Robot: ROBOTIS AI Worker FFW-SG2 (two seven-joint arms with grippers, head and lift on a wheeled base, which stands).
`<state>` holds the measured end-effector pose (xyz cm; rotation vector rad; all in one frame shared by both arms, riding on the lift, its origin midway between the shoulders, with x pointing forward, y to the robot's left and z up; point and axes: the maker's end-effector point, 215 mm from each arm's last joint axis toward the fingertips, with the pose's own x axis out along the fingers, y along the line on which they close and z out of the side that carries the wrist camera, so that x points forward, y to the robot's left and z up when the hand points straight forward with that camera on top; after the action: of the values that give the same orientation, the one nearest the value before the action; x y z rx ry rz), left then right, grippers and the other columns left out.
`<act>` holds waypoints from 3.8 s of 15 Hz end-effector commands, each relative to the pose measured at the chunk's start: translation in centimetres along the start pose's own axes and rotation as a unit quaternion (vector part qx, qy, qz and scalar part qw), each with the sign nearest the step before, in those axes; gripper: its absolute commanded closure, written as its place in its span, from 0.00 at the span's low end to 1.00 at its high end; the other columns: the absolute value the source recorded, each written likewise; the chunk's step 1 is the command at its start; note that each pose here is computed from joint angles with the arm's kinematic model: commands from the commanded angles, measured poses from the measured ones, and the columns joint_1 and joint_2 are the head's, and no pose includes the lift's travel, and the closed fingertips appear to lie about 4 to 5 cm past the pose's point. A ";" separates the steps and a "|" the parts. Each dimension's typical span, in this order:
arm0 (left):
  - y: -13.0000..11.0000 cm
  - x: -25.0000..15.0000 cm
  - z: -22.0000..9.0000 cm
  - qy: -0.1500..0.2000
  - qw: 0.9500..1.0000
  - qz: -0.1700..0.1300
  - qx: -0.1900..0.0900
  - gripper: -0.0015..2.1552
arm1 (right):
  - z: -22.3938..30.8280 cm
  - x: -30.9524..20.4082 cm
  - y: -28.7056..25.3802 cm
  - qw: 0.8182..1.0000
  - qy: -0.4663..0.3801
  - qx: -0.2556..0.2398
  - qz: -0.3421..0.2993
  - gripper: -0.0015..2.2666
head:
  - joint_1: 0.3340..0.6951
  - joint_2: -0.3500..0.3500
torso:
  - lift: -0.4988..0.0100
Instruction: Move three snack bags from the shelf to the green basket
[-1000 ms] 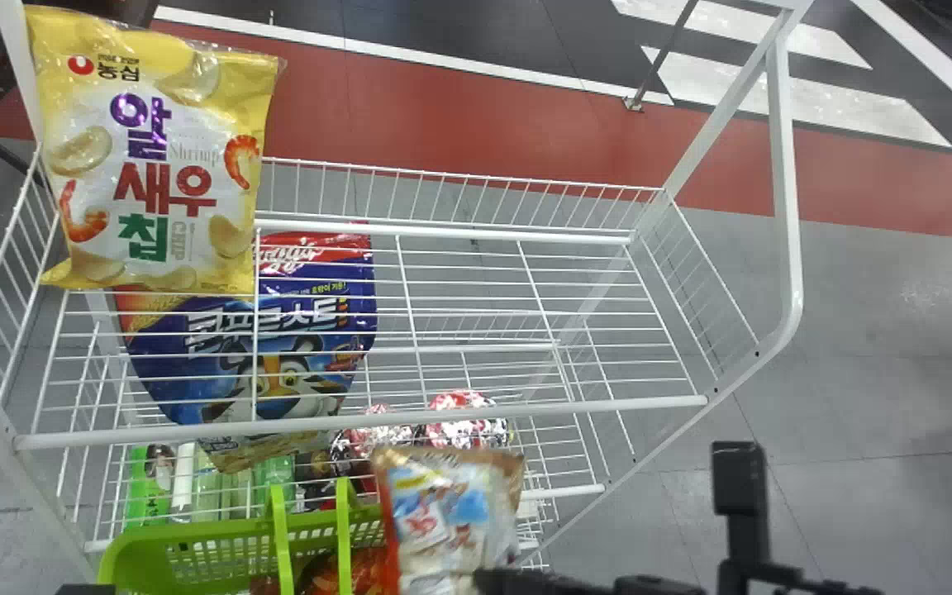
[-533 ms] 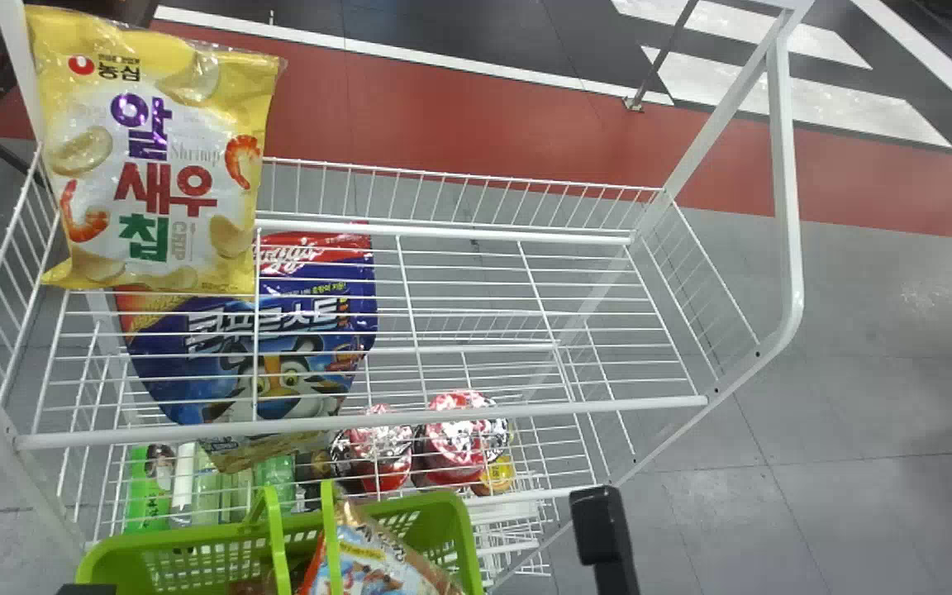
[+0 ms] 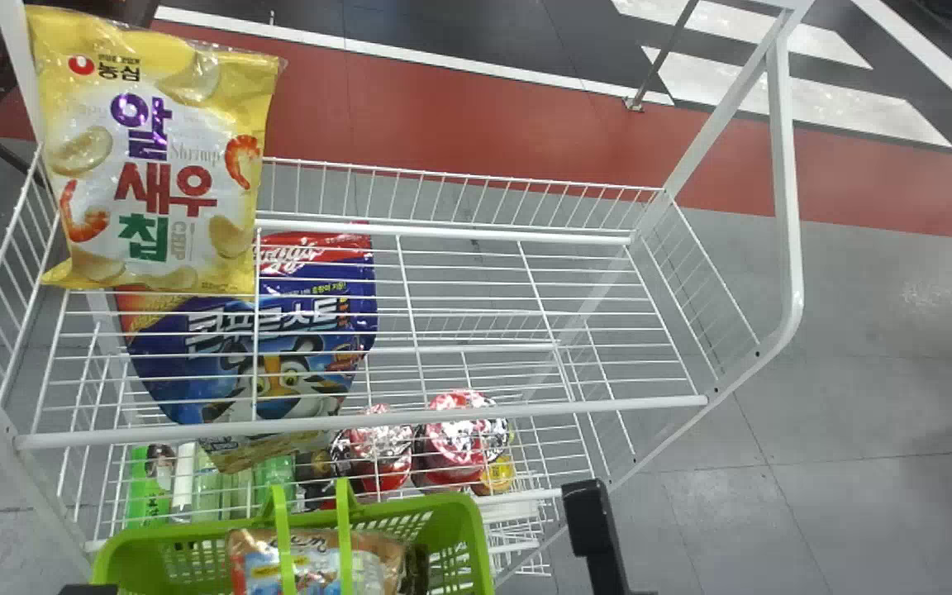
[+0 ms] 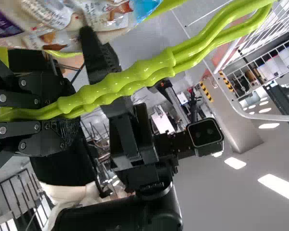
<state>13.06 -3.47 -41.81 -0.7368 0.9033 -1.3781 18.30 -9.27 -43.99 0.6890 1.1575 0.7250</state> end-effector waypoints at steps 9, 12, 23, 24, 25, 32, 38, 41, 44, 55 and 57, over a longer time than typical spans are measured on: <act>0.0 0.0 0.1 -0.002 1.000 -0.001 0.001 0.73 | 8.6 -7.2 -4.8 0.973 -0.171 -0.091 -0.128 0.03 | 1.00 0.00 | 0.89; 0.1 0.0 0.1 -0.001 1.000 -0.001 -0.001 0.73 | 16.2 -11.6 -2.7 0.905 -0.318 -0.222 -0.173 0.03 | 1.00 0.00 | 0.89; 0.3 -0.4 0.2 -0.002 1.000 -0.015 -0.008 0.73 | 17.0 -10.6 0.8 0.801 -0.447 -0.328 -0.227 0.03 | 1.00 0.00 | 0.89; -0.1 -0.9 -0.2 -0.007 1.000 -0.015 -0.011 0.73 | 17.0 -10.5 0.8 0.803 -0.448 -0.323 -0.225 0.03 | 1.00 0.00 | 0.89; -0.6 -1.8 -0.4 -0.016 1.000 -0.010 -0.008 0.73 | 16.9 -9.8 1.6 0.805 -0.450 -0.321 -0.215 0.03 | 1.00 0.00 | 0.89; -2.1 -4.2 -0.5 -0.053 0.998 -0.014 -0.009 0.73 | 16.9 -7.4 4.0 0.805 -0.443 -0.338 -0.204 0.03 | 1.00 0.00 | 0.89; -2.3 -4.4 -0.4 -0.055 0.998 -0.015 -0.006 0.73 | 16.9 -7.5 3.8 0.805 -0.443 -0.337 -0.207 0.03 | 1.00 0.00 | 0.89; -2.4 -4.3 -0.4 -0.055 0.998 -0.015 -0.006 0.73 | 17.0 -7.7 3.7 0.803 -0.444 -0.338 -0.208 0.03 | 1.00 0.00 | 0.89; -2.3 -4.2 -0.5 -0.053 0.998 -0.014 -0.008 0.73 | 16.9 -7.6 3.4 0.806 -0.441 -0.335 -0.211 0.03 | 1.00 0.00 | 0.89; -2.3 -4.4 -0.2 -0.054 0.998 -0.007 -0.001 0.73 | 17.7 -8.5 3.3 0.800 -0.449 -0.334 -0.218 0.03 | 1.00 0.00 | 0.89; -2.3 -4.4 0.0 -0.055 0.998 -0.006 0.001 0.73 | 17.7 -8.4 3.4 0.800 -0.449 -0.334 -0.217 0.03 | 1.00 0.00 | 0.89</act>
<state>11.95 0.71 -39.40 -0.8114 0.8144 -1.3357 32.80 -15.97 -32.20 0.0843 0.1082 0.2821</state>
